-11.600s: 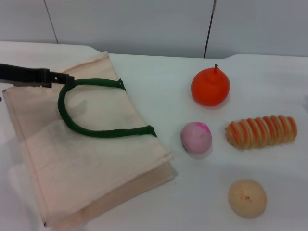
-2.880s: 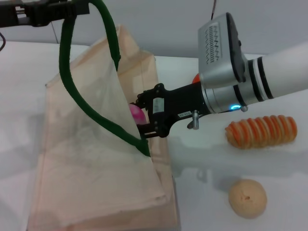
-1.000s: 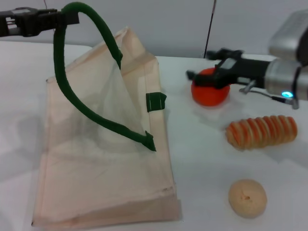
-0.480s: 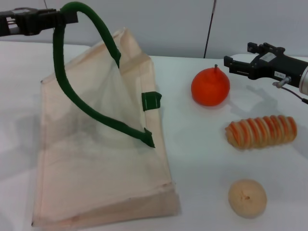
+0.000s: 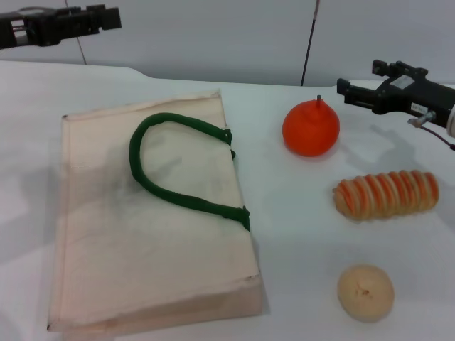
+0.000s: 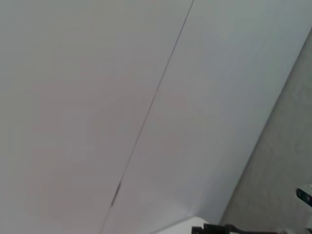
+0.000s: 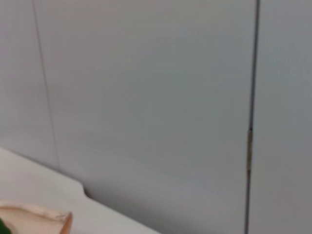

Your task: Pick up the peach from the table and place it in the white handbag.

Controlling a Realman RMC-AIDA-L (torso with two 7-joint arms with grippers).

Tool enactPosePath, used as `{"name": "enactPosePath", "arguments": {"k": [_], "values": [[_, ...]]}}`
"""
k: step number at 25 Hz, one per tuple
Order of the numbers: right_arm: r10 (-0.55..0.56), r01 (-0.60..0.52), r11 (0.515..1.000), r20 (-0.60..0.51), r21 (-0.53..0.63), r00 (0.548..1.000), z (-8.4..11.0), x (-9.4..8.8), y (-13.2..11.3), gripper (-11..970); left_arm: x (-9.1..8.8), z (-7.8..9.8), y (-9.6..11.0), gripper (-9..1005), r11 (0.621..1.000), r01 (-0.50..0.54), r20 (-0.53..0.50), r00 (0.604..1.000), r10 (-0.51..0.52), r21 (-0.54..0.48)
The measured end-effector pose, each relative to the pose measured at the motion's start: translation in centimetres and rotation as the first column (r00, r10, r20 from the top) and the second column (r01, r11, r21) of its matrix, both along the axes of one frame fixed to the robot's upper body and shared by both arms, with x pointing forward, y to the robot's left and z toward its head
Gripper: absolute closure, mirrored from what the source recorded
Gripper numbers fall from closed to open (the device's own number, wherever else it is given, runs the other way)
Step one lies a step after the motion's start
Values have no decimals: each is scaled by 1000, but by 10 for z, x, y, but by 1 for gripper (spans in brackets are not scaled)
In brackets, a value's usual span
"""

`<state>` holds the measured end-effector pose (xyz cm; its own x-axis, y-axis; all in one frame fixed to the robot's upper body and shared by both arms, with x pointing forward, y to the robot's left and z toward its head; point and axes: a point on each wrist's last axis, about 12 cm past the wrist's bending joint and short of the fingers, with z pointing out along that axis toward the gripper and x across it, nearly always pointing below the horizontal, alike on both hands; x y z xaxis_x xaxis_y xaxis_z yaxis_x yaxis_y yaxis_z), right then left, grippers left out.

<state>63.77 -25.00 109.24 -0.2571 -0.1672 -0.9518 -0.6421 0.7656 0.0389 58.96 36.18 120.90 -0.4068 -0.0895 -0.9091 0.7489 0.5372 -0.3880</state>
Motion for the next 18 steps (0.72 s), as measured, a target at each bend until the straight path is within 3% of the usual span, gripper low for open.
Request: {"name": "enactPosePath", "arguments": {"k": [4,8,13,18], "values": [[-24,24,1000,14,10,1000,-1,-1,-5,62,5,-6,-2,344,996,-80,72,994,81,-29],[-59,59,998,20,23,998,-3,-3,-13,62,8,-14,-7,277,985,-160,178,969,171,-71],[-114,112,993,51,45,992,-8,-7,-24,62,8,-33,-16,194,959,-272,342,897,281,-75],[-228,205,965,139,162,964,-12,-17,-34,62,2,-62,-16,163,895,-410,432,785,444,-174]]}}
